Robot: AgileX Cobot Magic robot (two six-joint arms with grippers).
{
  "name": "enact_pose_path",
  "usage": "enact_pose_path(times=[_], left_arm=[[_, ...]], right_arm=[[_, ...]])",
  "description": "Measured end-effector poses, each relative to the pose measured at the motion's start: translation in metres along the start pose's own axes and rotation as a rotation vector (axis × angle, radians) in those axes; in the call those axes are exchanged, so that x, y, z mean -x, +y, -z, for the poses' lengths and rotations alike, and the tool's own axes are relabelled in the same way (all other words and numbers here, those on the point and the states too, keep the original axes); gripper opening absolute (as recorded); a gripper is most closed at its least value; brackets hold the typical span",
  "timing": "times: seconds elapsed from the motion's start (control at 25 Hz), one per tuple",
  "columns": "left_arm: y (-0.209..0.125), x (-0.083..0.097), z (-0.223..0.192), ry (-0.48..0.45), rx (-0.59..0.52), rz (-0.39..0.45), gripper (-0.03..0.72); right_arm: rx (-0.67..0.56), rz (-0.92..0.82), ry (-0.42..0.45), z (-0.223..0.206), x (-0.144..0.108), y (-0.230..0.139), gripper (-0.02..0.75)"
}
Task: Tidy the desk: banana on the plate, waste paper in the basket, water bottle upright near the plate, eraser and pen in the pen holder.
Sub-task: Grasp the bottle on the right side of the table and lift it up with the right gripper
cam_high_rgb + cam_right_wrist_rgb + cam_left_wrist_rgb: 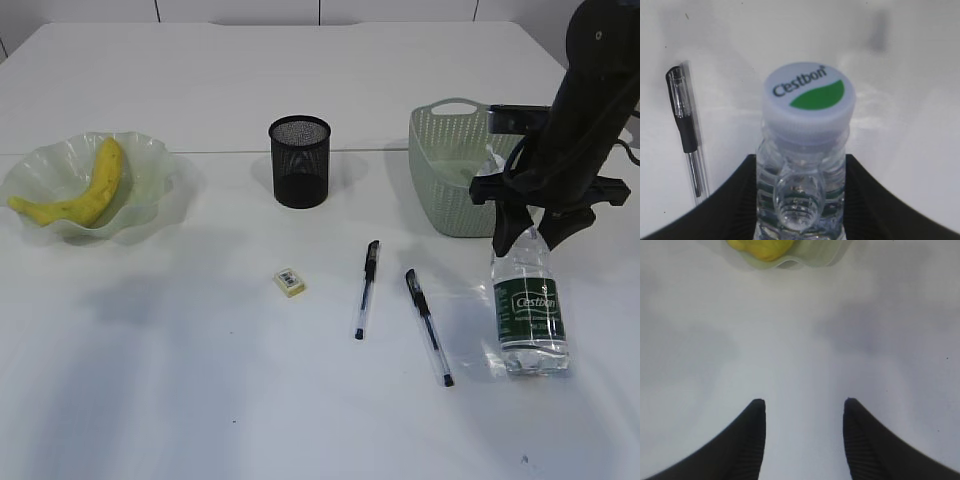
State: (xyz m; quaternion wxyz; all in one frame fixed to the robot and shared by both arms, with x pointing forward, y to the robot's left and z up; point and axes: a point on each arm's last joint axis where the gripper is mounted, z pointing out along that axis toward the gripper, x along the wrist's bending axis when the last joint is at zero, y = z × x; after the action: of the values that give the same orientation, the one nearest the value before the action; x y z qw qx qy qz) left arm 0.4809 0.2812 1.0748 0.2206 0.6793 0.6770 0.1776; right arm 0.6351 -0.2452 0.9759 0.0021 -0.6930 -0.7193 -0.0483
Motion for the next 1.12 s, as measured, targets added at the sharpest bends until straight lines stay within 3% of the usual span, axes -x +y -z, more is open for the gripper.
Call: enact_pose_path(times=[0.32,0.56,1.12], left_arm=[[0.0001,0.0000,0.0000,0.000,0.001,0.000,0.351],[0.0001,0.0000,0.0000,0.000,0.001,0.000,0.351],[0.0002,0.0000,0.0000,0.000,0.002,0.000,0.351]], right_arm=[[0.000,0.000,0.000,0.0000,0.0000,0.0000,0.328],[-0.002,0.001,-0.002,-0.0005,0.0002,-0.0004,0.239],[0.000,0.025,0.029,0.0021,-0.0026,-0.0018,0.235]])
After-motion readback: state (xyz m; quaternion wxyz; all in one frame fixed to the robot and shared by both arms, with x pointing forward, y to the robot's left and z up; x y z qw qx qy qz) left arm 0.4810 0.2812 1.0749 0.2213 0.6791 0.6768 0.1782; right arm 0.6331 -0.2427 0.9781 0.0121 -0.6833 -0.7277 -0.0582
